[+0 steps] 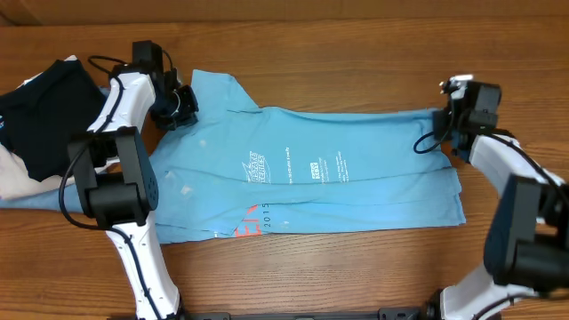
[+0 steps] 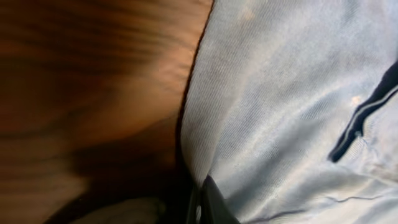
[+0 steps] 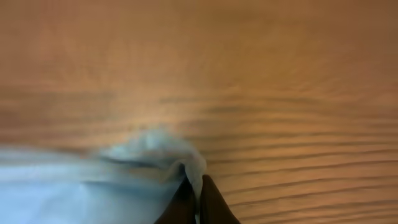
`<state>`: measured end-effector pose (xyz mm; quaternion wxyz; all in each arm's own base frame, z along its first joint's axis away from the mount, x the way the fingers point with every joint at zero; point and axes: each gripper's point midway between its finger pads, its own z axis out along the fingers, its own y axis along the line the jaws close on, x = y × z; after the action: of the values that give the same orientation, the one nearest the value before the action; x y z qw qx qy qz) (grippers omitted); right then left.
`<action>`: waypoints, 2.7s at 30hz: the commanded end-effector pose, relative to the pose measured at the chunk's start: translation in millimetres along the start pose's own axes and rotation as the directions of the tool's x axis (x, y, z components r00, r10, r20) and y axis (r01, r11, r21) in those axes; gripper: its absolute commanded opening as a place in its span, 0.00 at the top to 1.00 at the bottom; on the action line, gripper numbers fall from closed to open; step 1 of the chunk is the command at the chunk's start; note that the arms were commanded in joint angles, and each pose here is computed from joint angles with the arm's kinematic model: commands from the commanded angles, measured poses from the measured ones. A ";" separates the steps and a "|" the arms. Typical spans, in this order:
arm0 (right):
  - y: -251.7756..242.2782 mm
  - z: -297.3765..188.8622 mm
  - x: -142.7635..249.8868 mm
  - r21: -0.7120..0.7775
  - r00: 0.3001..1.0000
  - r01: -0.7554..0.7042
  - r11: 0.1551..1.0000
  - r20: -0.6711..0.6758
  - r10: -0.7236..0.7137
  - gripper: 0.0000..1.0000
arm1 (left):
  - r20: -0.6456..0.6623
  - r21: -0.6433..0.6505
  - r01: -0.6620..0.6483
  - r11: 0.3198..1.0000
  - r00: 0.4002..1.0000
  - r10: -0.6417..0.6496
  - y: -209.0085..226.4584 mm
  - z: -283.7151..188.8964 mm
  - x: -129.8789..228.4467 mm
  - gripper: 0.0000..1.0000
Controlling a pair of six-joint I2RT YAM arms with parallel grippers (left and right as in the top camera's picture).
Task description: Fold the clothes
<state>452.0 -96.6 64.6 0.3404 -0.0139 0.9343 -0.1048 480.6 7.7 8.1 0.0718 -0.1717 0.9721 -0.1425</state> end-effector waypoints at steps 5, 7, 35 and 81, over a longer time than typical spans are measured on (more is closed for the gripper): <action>-9.8 -51.7 -39.0 0.020 0.994 -0.035 0.999 0.108 0.033 0.96 | 0.193 -0.004 -0.019 1.000 0.981 0.020 -6.0 -98.8 -21.9 0.96; -8.1 -55.1 -34.3 0.010 0.995 -0.045 0.999 0.088 0.044 0.96 | 0.207 -0.001 -0.023 1.000 0.978 0.023 -9.7 -113.6 -18.8 0.96; 5.0 -96.0 102.3 0.179 0.740 -0.487 0.855 -0.434 0.513 0.96 | -0.174 -0.305 0.064 0.950 0.977 -0.121 45.4 -140.5 100.6 0.96; -10.5 -106.1 128.0 0.260 0.537 -0.669 0.696 -0.477 0.696 0.96 | -0.290 -0.278 0.066 0.958 0.945 -0.149 67.7 -118.9 228.3 0.94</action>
<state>279.2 -97.3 52.9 0.0521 0.3883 0.9200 0.0112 233.3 19.6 88.4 -0.1039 -0.2081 0.9717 -0.0406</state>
